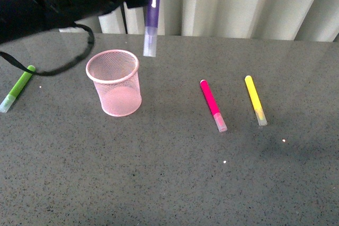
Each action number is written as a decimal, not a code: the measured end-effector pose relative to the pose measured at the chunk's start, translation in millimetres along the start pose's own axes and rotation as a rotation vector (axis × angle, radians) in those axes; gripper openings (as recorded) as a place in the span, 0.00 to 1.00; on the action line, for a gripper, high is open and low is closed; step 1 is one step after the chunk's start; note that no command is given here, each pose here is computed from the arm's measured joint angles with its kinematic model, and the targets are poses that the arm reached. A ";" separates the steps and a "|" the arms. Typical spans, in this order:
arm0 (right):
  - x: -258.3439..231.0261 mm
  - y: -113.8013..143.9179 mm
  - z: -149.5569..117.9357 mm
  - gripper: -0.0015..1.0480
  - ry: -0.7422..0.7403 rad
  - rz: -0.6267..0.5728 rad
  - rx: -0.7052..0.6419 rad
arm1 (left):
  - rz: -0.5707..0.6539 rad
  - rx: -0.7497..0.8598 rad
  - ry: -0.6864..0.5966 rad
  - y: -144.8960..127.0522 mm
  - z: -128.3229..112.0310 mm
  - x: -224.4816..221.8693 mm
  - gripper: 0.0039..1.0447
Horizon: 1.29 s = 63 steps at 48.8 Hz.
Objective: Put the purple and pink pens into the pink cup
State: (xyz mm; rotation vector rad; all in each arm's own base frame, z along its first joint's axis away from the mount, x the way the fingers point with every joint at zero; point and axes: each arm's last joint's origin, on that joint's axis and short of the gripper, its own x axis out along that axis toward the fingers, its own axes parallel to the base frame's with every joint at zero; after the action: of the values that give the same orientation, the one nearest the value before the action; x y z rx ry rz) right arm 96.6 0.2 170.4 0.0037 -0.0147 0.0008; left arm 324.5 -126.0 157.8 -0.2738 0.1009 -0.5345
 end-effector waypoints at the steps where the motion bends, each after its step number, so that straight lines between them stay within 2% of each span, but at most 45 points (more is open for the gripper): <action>1: 0.0 0.0 0.0 0.93 0.000 0.000 0.000 | 0.006 -0.002 -0.010 -0.9 -2.2 0.8 0.12; 5: 0.0 0.0 0.0 0.93 0.000 0.000 0.000 | 0.059 -0.003 -0.068 -1.2 -16.0 6.7 0.12; 11: 0.0 0.0 0.0 0.93 0.000 0.000 0.000 | 0.120 -0.022 -0.092 7.9 -25.7 14.3 0.12; 22: 0.0 0.0 0.0 0.93 0.000 0.000 0.000 | 0.224 -0.035 -0.135 41.0 -21.5 27.3 0.12; 34: 0.0 0.0 0.0 0.93 0.000 0.000 0.000 | 0.247 -0.021 -0.129 59.7 -26.8 23.3 0.12; 42: 0.0 0.0 0.0 0.93 0.000 0.000 0.000 | 0.283 -0.006 -0.098 69.8 -40.8 22.0 0.12; 61: 0.0 0.0 0.0 0.93 0.000 0.000 0.000 | 0.301 0.014 -0.072 77.3 -49.6 20.5 0.12; 63: 0.0 0.0 0.0 0.93 0.000 0.000 0.000 | 0.293 0.011 -0.060 77.1 -50.5 20.1 0.19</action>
State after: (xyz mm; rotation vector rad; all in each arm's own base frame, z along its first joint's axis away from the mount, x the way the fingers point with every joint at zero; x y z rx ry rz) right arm 96.6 0.2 170.4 0.0037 -0.0147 0.0008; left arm 371.1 -84.5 87.0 -0.2589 0.0782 -0.2361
